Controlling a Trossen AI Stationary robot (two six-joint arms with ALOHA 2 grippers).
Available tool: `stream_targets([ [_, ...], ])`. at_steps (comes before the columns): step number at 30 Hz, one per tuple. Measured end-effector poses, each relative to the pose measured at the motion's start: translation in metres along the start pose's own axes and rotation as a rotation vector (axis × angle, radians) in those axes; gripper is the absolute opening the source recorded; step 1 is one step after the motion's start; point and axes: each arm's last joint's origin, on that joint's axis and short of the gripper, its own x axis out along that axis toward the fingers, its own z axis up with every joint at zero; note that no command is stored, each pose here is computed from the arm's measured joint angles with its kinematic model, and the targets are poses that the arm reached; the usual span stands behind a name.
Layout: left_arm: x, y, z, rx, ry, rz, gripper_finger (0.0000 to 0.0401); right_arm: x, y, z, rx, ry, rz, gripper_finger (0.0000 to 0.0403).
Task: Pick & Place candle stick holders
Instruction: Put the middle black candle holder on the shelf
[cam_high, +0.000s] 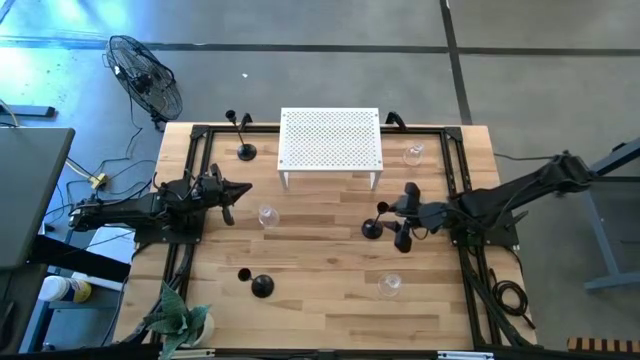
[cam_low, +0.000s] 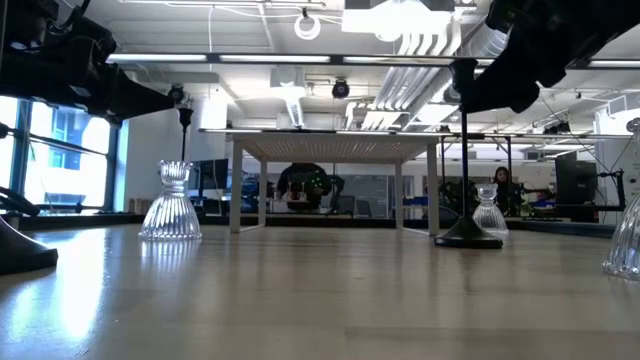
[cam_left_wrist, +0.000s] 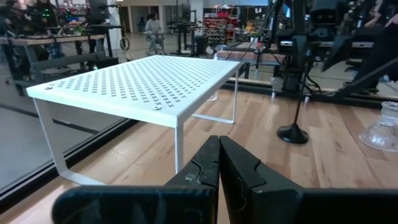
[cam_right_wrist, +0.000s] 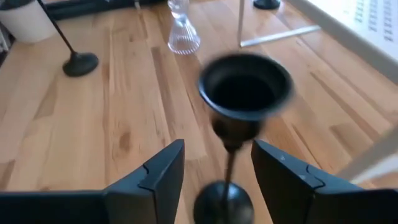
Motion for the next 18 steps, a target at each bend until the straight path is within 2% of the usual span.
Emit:
stream_targets([
  [7,0.0000,0.0001,0.0002,-0.001,-0.002,0.004,0.0002,0.0091,0.0038,0.0009,0.008,-0.029,-0.025,0.0169],
  [18,0.0000,0.0001,0.0002,-0.008,-0.002,0.004,0.0002,0.0105,0.0055,0.0042,0.026,-0.065,-0.018,0.0071],
])
